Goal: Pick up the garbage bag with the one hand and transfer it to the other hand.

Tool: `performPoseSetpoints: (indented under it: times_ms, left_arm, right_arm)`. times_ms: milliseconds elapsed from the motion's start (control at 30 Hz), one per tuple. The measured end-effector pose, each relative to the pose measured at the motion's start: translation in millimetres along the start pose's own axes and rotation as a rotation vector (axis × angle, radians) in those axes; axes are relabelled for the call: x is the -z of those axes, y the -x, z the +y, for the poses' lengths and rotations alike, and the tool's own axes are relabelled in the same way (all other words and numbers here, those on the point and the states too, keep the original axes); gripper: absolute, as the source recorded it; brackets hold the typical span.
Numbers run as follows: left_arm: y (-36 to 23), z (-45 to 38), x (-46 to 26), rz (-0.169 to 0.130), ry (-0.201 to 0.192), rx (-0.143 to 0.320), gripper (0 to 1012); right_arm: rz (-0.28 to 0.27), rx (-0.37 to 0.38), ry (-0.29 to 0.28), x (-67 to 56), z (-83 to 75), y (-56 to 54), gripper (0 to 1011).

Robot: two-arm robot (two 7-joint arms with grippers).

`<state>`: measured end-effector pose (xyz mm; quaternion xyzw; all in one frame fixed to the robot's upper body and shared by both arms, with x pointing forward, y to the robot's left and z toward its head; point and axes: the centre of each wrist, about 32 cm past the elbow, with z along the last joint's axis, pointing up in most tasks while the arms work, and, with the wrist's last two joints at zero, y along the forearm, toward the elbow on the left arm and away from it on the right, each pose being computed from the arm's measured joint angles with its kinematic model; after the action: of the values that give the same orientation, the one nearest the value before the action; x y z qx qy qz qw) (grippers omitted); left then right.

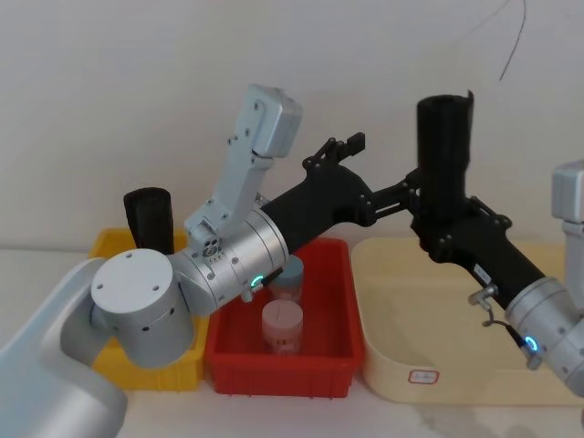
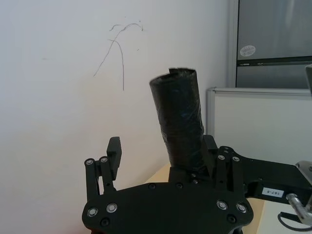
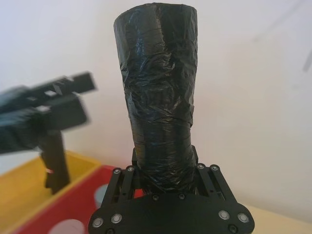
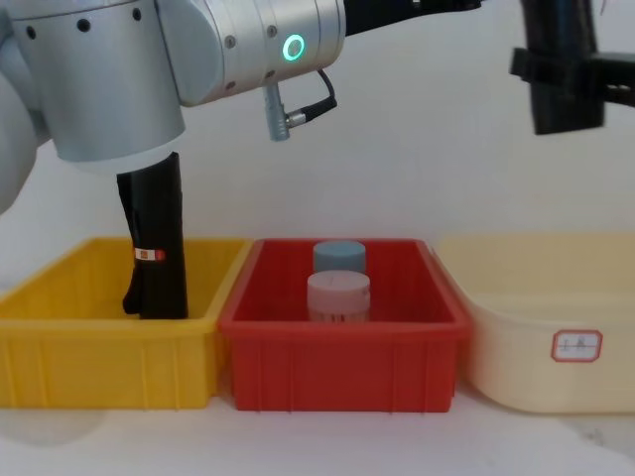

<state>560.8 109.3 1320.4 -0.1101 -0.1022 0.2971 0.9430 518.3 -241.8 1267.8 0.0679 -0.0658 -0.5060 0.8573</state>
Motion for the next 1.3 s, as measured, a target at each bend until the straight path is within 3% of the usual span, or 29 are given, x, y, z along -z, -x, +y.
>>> performPoseSetpoints:
  times_ms: [567,933,1200,1300]
  left_arm:
    - [0.0,0.0,0.0,0.000,0.000,0.000,1001]
    - [0.0,0.0,0.0,0.000,0.000,0.000,1001]
    - [0.0,0.0,0.0,0.000,0.000,0.000,1001]
    - [0.0,0.0,0.0,0.000,0.000,0.000,1001]
  right_arm:
    - [0.011,0.252,0.138,19.3,-20.5,-24.2,509]
    - [-0.006,0.355,0.183,27.0,-29.2,-32.1,820]
    - [-0.048,0.378,0.156,24.8,-31.6,-29.7,1001]
    - [-0.063,0.372,0.138,21.8,-31.6,-27.4,1001]
